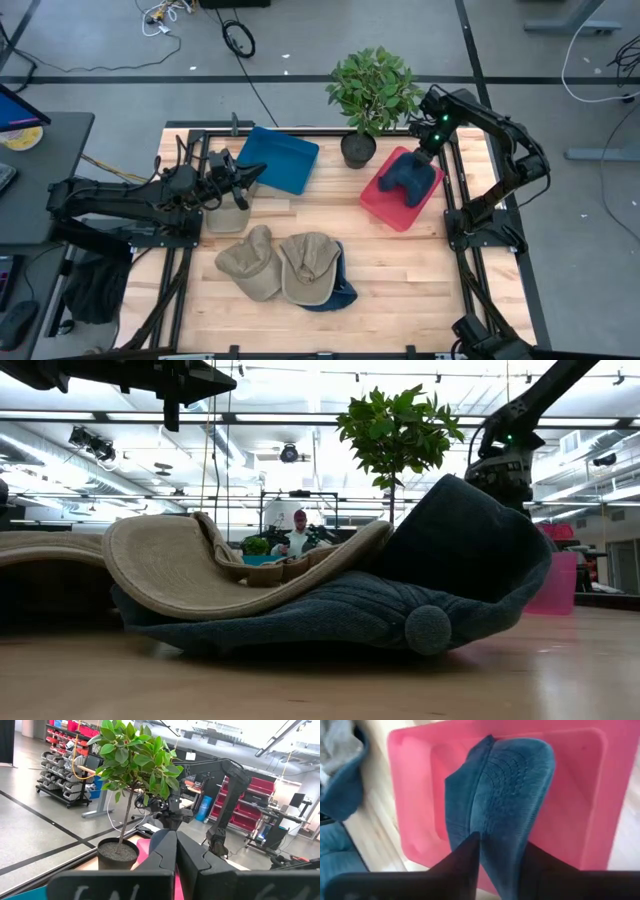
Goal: Pick & Place hat
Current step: Put the right blue cap into the red bin
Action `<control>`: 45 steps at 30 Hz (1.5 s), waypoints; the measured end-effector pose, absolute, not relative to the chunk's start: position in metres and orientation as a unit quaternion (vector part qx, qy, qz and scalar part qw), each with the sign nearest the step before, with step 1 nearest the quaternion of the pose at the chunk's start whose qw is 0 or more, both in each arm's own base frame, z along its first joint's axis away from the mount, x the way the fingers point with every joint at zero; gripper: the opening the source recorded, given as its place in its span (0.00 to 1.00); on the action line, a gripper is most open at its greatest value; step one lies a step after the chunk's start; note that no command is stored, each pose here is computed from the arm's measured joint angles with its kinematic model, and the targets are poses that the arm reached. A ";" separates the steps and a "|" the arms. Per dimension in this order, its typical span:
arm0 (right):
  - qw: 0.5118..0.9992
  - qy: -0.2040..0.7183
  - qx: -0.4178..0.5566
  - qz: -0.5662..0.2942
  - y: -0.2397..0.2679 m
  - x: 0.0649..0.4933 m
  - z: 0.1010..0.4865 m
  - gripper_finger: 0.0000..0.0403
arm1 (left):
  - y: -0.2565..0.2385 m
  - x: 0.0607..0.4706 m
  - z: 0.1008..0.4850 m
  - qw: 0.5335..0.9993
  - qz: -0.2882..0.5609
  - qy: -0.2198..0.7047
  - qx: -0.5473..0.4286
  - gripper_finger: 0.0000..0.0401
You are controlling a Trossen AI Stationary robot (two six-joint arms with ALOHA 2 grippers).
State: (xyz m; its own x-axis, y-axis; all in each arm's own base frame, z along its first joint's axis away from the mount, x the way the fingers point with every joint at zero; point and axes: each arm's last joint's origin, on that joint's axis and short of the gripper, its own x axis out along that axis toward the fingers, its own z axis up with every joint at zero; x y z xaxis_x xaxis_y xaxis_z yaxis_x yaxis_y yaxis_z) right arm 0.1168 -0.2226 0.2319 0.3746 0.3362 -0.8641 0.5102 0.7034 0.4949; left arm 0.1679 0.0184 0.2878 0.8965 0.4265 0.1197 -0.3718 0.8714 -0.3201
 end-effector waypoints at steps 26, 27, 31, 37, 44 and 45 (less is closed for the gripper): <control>0.671 0.645 0.344 -0.123 -0.220 0.110 0.232 0.87 | 0.018 0.168 0.288 0.963 0.207 -0.093 -0.145 0.02; 0.671 0.645 0.344 -0.123 -0.220 0.110 0.232 0.87 | 0.018 0.168 0.288 0.963 0.207 -0.093 -0.146 0.02; 0.672 0.643 0.344 -0.128 -0.221 0.111 0.232 0.87 | 0.018 0.168 0.288 0.963 0.207 -0.093 -0.145 0.02; 0.671 0.629 0.357 -0.160 -0.224 0.112 0.231 0.84 | 0.018 0.168 0.287 0.963 0.207 -0.089 -0.145 0.02; 0.668 0.625 0.363 -0.178 -0.225 0.114 0.231 0.78 | 0.018 0.168 0.286 0.963 0.208 -0.083 -0.147 0.02; 0.667 0.624 0.364 -0.180 -0.224 0.115 0.232 0.77 | 0.018 0.168 0.286 0.963 0.208 -0.083 -0.148 0.02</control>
State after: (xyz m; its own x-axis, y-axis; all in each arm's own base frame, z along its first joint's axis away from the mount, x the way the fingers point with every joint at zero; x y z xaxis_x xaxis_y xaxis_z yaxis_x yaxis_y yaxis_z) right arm 0.1146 -0.2245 0.2318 0.1558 0.2147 -0.9642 0.6946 0.6702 0.2615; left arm 0.1682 0.0182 0.2860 0.8998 0.4249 0.0992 -0.3757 0.8701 -0.3189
